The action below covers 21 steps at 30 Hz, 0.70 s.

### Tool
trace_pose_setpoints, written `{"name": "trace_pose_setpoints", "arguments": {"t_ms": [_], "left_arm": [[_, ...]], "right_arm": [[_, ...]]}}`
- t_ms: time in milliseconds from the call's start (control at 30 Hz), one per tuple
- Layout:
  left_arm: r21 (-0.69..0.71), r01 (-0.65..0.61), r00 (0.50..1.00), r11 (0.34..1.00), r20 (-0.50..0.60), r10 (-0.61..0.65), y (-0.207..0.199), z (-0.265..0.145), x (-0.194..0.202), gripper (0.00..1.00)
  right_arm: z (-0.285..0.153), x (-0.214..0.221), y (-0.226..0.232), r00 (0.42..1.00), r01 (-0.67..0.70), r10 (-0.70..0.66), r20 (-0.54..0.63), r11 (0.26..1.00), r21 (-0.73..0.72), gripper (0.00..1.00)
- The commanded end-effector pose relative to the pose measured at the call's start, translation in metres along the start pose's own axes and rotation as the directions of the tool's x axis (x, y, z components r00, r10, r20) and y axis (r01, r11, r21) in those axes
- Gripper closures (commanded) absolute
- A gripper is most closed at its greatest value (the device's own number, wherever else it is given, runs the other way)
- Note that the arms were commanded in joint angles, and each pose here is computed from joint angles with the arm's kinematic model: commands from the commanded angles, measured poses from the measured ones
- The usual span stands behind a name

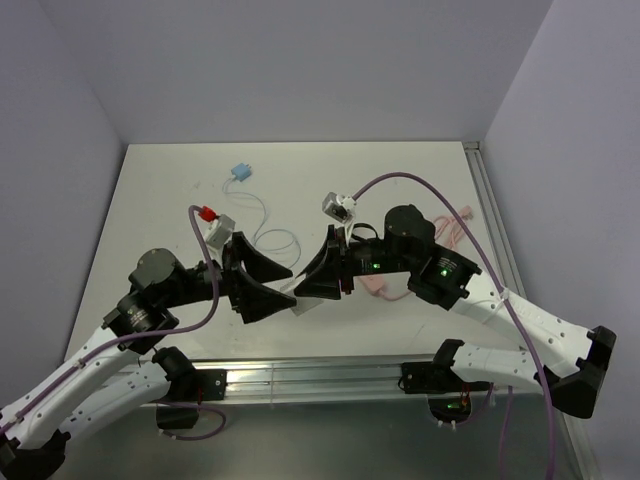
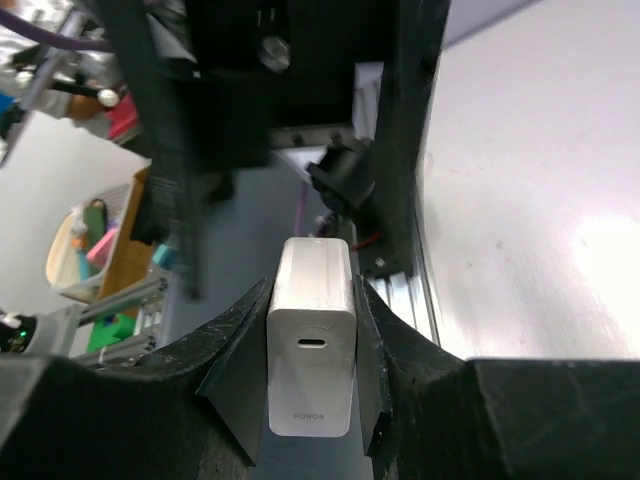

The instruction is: Insert the plug

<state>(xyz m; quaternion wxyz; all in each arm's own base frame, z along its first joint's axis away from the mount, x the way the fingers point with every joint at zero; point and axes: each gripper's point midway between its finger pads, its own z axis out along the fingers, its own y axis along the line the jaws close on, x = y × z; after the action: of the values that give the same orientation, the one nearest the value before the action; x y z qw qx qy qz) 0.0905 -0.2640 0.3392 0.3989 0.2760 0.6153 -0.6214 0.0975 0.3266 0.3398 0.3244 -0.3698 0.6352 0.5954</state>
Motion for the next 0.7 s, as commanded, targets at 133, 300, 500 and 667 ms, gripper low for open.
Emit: {"name": "trace_pose_setpoints", "arguments": {"t_ms": [133, 300, 500, 667], "left_arm": [[-0.519, 0.064, 0.974, 0.853, 0.218, 0.059, 0.071, -0.037, -0.05, 0.01], [-0.745, 0.151, 0.96, 0.65, 0.269, 0.085, 0.116, -0.075, -0.048, 0.01], [-0.717, 0.118, 0.95, 0.687, 0.283, 0.132, 0.112, -0.075, -0.05, 0.03], [-0.675, 0.109, 0.957, 0.729, 0.269, 0.107, 0.113, -0.063, -0.038, 0.04]], "right_arm": [[-0.024, -0.001, -0.059, 0.999, -0.031, 0.032, 0.001, 0.95, 0.311, 1.0], [-0.064, 0.029, -0.133, 0.988, 0.034, 0.071, -0.138, 0.768, 0.64, 1.0], [-0.099, 0.036, -0.188, 0.929, 0.204, 0.162, -0.332, 0.522, 0.828, 1.0], [-0.104, 0.047, -0.226, 0.845, 0.299, 0.284, -0.453, 0.451, 0.841, 1.0]]}}
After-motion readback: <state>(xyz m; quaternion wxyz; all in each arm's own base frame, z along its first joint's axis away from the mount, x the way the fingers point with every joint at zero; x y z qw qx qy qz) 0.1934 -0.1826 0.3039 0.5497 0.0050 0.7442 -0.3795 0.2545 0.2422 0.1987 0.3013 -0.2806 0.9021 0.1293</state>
